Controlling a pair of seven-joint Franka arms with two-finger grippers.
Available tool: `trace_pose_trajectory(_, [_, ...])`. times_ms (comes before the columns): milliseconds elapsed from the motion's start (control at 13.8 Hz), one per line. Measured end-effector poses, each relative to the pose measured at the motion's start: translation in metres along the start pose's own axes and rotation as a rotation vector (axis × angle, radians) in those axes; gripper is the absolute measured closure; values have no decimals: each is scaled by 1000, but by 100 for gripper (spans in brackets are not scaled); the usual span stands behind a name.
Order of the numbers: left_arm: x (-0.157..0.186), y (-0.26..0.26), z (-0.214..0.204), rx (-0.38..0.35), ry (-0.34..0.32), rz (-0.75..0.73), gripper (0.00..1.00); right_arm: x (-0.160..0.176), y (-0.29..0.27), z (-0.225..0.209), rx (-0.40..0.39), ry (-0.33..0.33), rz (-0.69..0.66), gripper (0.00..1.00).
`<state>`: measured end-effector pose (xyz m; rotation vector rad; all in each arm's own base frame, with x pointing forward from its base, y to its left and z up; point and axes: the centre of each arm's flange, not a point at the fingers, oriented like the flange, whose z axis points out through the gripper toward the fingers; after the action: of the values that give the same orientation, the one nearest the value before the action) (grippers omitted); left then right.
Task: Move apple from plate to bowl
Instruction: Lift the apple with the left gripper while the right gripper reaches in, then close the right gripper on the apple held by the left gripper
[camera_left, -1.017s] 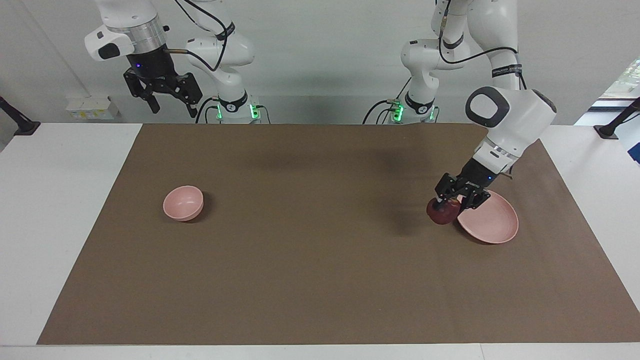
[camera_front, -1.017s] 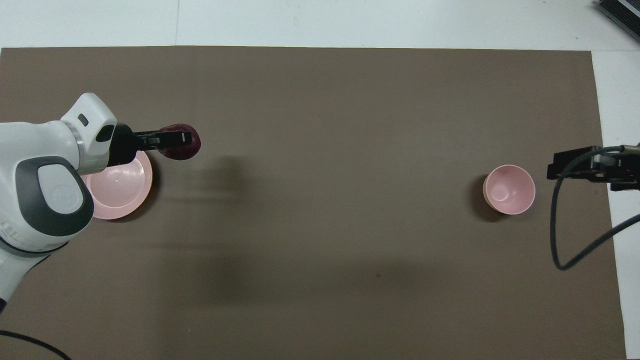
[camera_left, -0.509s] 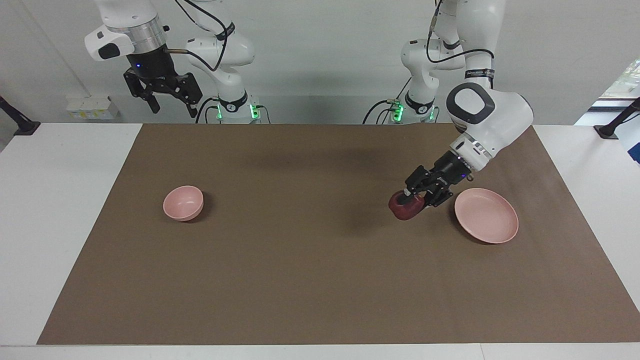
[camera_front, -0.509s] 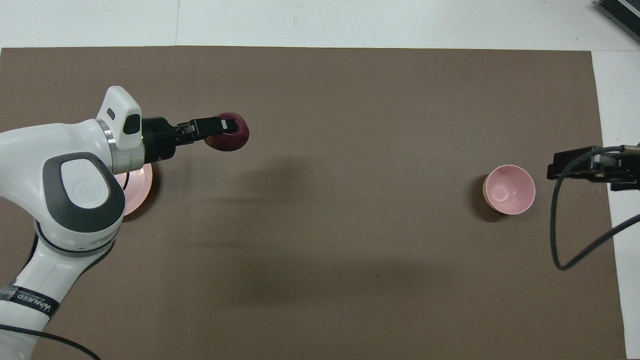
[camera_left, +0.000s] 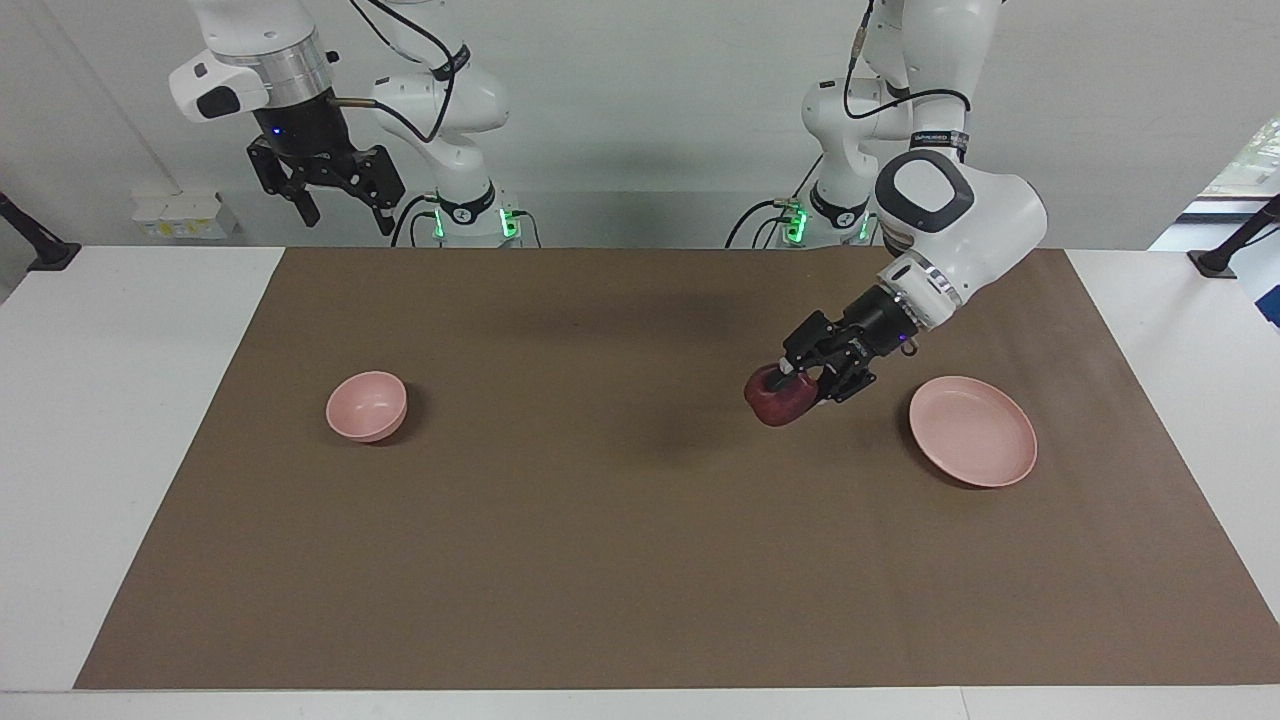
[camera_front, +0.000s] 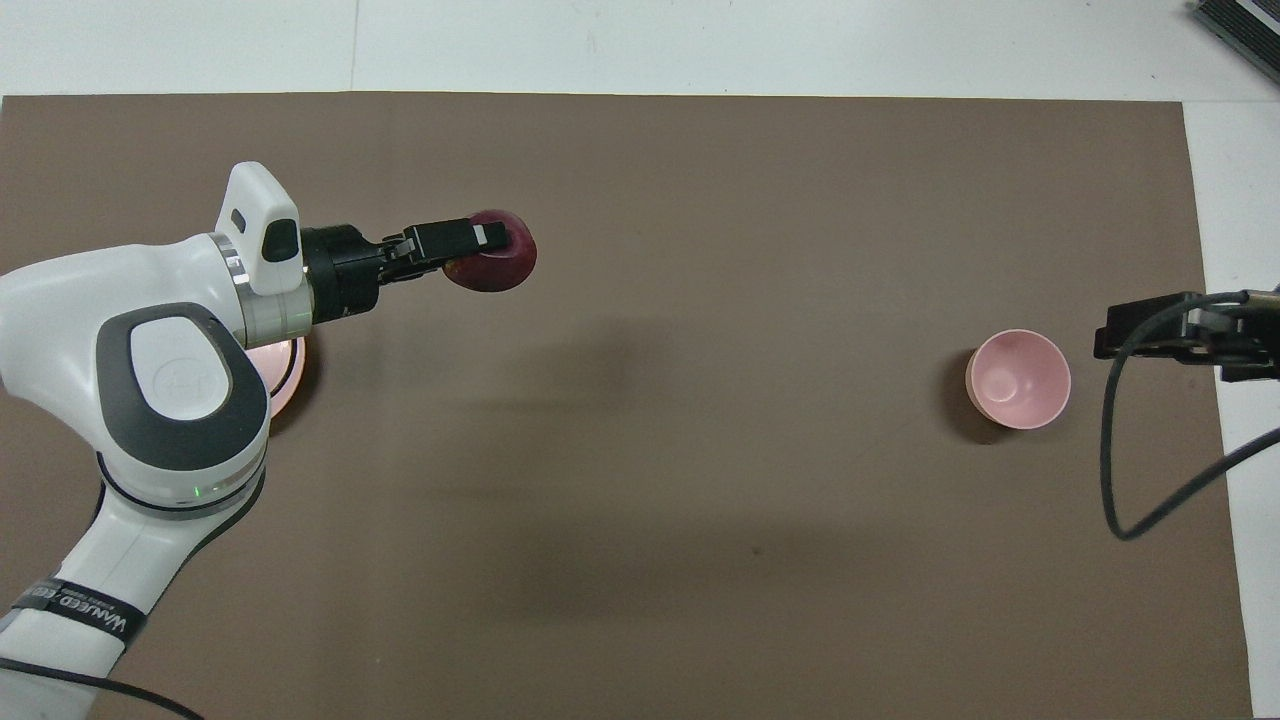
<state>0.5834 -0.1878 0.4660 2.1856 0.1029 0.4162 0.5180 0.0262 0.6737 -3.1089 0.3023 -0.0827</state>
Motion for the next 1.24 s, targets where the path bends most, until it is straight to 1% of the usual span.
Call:
trace_pose_trajectory(218, [-4, 10, 1, -16, -2, 6, 32, 0, 0, 0, 0, 0, 0, 0])
trace_pose_trajectory(363, [-12, 26, 7, -32, -17, 24, 32, 1, 5, 0, 0, 0, 10, 0])
trace_pose_trajectory(581, [-17, 33, 11, -39, -27, 33, 32, 3, 12, 3, 10, -7, 8, 0])
trace_pose_trajectory(654, [-18, 34, 13, -41, -30, 33, 32, 6, 8, 10, 32, -6, 6, 0])
trace_pose_trajectory(799, [-24, 40, 18, -52, -40, 35, 32, 20, -5, 35, 113, 3, 38, 0])
trace_pose_trajectory(944, [-31, 48, 25, -62, -55, 43, 32, 40, -30, 72, 195, -19, 154, 0])
trace_pose_trajectory(1090, [-36, 54, 30, -67, -67, 51, 32, 56, -72, 112, 268, -50, 294, 0])
trace_pose_trajectory(1162, [-38, 56, 32, -69, -71, 54, 32, 61, -96, 130, 312, -74, 367, 0])
trace_pose_trajectory(1235, [-40, 58, 33, -71, -74, 57, 32, 63, -121, 147, 368, -113, 454, 0])
